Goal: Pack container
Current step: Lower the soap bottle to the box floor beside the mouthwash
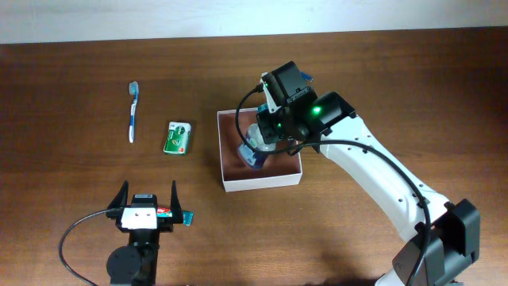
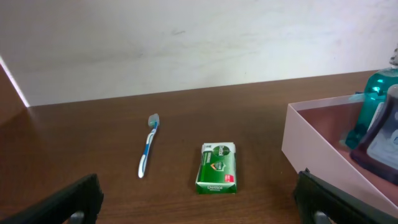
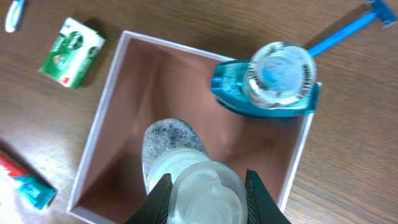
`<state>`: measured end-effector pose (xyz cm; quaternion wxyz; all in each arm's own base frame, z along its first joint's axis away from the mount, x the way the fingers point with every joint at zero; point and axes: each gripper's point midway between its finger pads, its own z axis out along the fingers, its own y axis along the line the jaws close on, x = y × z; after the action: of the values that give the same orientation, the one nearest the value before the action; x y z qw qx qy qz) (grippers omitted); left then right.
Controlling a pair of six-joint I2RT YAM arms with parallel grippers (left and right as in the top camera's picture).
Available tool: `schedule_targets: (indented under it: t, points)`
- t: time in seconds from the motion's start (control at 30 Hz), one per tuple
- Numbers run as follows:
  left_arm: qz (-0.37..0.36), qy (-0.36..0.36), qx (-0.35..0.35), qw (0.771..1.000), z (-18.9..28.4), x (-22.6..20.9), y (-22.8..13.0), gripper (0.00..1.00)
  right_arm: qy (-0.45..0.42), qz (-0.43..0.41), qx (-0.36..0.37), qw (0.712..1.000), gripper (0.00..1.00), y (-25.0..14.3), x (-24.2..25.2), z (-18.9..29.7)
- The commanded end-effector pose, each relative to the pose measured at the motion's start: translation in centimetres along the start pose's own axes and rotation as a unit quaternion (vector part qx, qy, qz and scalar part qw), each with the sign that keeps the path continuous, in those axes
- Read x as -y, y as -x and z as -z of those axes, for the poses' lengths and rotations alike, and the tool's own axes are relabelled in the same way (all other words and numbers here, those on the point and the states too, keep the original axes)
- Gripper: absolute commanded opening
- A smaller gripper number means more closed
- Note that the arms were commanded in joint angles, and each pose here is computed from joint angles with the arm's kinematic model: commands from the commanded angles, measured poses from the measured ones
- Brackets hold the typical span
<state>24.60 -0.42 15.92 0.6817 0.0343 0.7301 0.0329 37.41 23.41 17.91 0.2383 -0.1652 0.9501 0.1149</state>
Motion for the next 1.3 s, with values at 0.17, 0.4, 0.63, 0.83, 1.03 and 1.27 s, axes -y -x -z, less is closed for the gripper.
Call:
schedule_targets:
  t: [0.17,0.4,0.63,0.83,1.03,1.27]
  points:
    - [-0.010,0.002,-0.004,1.000,0.0,0.0,-0.2,0.99,0.038,-0.004,0.030,0.999,0.04,1.2,-1.5,2.3]
    - [-0.010,0.002,-0.004,1.000,0.0,0.0,-0.2,0.99,0.029,-0.020,0.048,0.998,0.04,1.9,0.1,4.0]
    - [-0.010,0.002,-0.005,1.000,0.0,0.0,-0.2,0.99,-0.029,-0.031,0.085,0.996,0.04,2.6,2.7,8.3]
    - [-0.010,0.002,-0.005,1.000,0.0,0.0,-0.2,0.99,-0.051,-0.033,0.078,0.995,0.04,1.9,3.4,10.1]
    - [-0.010,0.002,-0.004,1.000,0.0,0.0,-0.2,0.99,-0.084,-0.057,0.081,0.992,0.04,1.8,4.4,10.2]
    - [-0.010,0.002,-0.004,1.000,0.0,0.0,-0.2,0.99,-0.174,-0.036,0.114,0.978,0.04,2.4,4.5,11.5]
